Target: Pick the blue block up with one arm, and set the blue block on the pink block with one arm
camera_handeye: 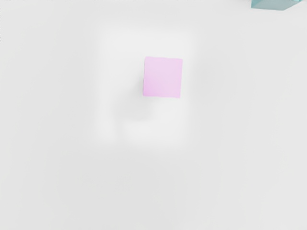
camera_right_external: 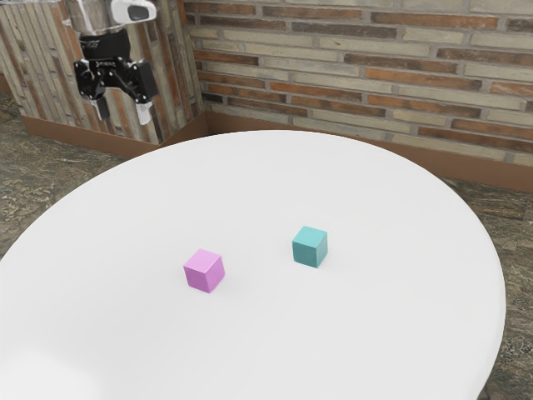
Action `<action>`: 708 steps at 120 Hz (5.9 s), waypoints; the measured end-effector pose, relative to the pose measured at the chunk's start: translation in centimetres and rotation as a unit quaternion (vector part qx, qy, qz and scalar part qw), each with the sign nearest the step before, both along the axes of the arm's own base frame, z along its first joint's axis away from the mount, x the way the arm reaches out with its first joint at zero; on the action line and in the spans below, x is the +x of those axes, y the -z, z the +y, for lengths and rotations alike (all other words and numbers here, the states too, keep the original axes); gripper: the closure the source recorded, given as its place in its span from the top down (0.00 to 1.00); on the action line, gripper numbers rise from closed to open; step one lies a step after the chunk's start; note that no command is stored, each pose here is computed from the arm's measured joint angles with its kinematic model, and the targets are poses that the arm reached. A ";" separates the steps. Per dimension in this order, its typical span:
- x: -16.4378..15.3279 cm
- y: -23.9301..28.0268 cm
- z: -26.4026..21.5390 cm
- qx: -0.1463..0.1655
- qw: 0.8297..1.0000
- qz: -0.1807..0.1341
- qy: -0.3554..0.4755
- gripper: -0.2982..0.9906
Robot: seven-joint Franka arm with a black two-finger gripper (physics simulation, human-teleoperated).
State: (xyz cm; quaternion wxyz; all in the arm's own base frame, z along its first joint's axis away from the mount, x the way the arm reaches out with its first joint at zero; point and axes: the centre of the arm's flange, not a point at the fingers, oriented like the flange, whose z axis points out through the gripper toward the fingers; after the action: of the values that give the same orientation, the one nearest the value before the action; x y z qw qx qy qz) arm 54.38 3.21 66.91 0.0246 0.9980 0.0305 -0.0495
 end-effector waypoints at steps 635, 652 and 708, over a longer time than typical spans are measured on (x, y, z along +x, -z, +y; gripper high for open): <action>14.2 32.8 -16.4 -0.008 0.994 -0.110 -0.023 0.46; 11.5 31.5 -15.0 -0.008 0.994 -0.108 -0.029 0.45; 6.9 31.3 -7.0 0.034 0.993 -0.096 -0.055 0.46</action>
State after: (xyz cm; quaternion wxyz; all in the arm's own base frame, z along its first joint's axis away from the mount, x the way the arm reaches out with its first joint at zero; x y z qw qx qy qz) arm 61.25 -3.74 35.63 -0.0038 0.9952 0.0850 0.0491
